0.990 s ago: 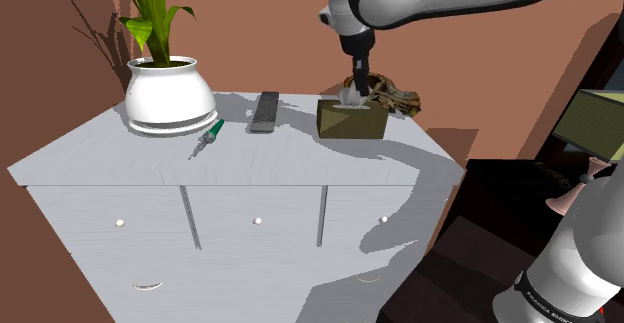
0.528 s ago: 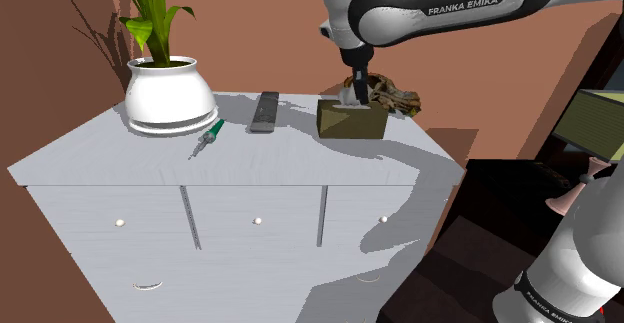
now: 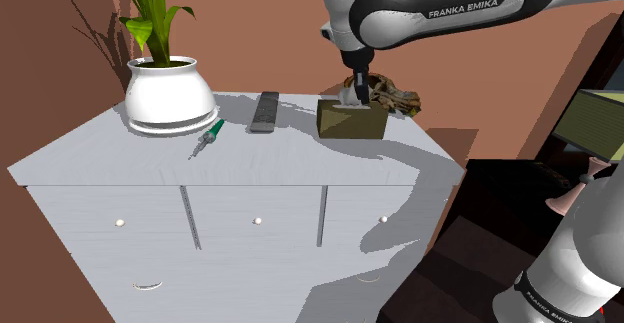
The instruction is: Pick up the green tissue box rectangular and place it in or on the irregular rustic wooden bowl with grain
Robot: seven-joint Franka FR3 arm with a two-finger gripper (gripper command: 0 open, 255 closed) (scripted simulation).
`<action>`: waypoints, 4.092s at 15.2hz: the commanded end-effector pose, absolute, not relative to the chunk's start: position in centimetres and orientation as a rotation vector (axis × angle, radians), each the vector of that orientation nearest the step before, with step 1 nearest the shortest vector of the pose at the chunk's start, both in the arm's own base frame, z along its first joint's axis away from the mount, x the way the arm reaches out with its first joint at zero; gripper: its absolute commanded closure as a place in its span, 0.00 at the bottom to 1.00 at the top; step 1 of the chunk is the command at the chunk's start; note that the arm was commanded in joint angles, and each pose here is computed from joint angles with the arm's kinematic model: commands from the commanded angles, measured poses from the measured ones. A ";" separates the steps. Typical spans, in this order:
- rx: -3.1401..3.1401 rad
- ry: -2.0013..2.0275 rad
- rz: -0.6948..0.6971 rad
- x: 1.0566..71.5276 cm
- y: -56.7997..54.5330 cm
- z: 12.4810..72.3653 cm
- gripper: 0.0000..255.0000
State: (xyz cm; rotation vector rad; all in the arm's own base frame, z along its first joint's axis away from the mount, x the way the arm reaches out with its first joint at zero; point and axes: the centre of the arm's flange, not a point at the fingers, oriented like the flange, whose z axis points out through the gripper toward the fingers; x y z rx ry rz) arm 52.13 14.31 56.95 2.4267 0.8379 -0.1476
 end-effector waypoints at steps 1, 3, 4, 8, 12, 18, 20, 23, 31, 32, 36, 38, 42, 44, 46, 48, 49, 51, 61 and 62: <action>2.427 0.838 -0.148 52.1 14.3 56.9 1.00; 2.427 0.838 -0.148 52.1 14.3 56.9 1.00; 2.427 0.838 -0.148 52.1 14.3 56.9 1.00; 2.427 0.838 -0.148 52.1 14.3 56.9 1.00; 2.427 0.838 -0.148 52.1 14.3 58.5 1.00; 2.427 0.838 -0.148 52.1 14.3 61.7 1.00; 2.427 0.838 -0.148 52.1 14.3 62.8 1.00; 2.427 0.838 -0.148 52.1 14.3 64.3 1.00; 2.427 0.838 -0.148 52.1 14.3 68.6 1.00; 2.427 0.838 -0.148 52.1 14.3 69.1 1.00; 2.427 0.838 -0.148 52.1 14.3 71.2 1.00; 2.427 0.838 -0.148 52.1 14.3 72.3 1.00; 2.427 0.838 -0.148 52.1 14.3 74.0 1.00; 2.427 0.838 -0.148 52.7 11.8 74.5 1.00; 2.427 0.838 -0.148 53.2 9.2 75.0 1.00; 2.427 0.838 -0.148 53.8 6.7 75.5 1.00; 2.427 0.838 -0.148 54.1 5.4 75.8 1.00; 2.427 0.838 -0.148 54.6 2.9 76.3 1.00; 2.427 0.838 -0.148 57.4 -9.7 78.8 1.00; 2.427 0.838 -0.148 57.7 -11.2 79.1 1.00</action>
